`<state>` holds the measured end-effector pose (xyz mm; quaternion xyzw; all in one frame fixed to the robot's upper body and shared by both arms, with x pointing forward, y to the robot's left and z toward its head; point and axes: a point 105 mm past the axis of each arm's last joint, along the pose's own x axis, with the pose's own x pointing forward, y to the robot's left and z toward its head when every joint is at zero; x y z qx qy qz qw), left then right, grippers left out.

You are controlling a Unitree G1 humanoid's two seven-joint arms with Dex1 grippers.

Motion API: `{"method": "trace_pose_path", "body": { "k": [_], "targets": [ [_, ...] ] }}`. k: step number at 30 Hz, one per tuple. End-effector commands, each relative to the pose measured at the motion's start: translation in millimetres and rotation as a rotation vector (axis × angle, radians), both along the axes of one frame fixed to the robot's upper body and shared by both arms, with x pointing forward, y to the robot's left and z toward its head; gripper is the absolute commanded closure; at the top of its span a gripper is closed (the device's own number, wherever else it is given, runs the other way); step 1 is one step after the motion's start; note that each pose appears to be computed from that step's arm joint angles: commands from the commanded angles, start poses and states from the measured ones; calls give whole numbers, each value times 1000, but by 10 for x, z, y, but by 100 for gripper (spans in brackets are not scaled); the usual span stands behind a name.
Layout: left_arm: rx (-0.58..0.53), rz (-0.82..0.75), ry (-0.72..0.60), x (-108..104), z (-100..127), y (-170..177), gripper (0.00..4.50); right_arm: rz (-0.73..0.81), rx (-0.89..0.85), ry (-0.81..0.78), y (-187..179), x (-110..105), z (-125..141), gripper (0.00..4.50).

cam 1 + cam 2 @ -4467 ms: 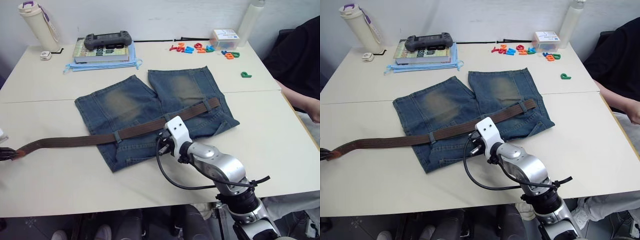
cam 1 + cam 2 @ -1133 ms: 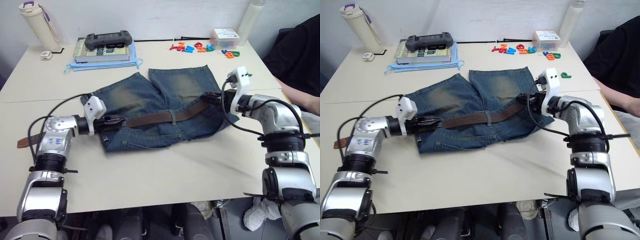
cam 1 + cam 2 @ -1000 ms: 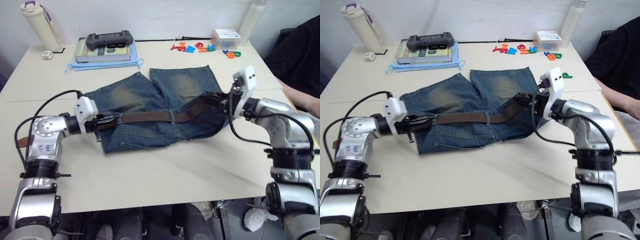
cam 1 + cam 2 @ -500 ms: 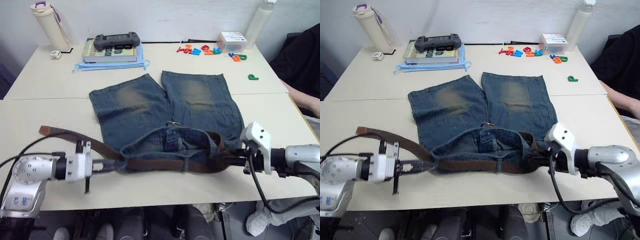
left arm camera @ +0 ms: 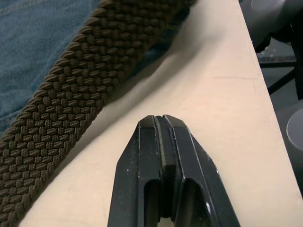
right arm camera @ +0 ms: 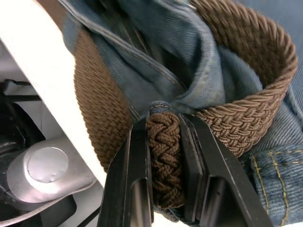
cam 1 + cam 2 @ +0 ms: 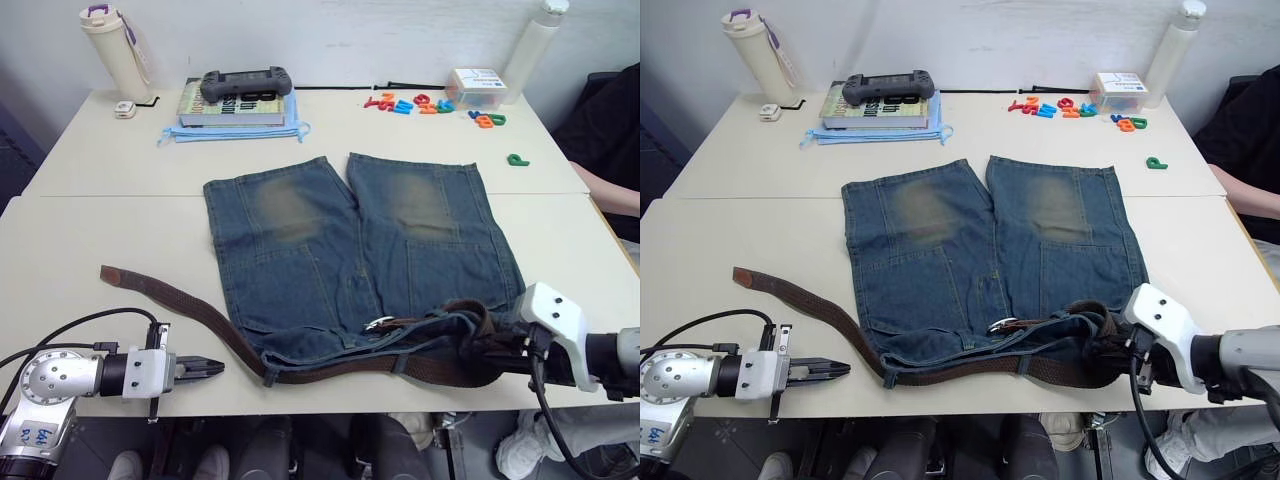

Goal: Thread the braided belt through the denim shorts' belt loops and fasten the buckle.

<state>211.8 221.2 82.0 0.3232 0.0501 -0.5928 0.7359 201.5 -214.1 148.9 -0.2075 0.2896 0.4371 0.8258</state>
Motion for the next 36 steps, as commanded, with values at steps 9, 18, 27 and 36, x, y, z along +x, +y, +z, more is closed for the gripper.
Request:
{"method": "trace_pose_path", "body": {
  "k": [9,18,27,36],
  "targets": [
    [-238,80,182,160,517,-126,123,27,401,-191,241,107,894,0],
    [-420,229,255,777,848,-215,123,-328,171,-299,259,1121,441,0],
    [-360,378,396,1224,365,-321,123,-373,33,-138,39,1498,-85,0],
    [-143,373,426,1153,-85,-451,117,-292,55,44,182,1397,-386,67]
  ]
}}
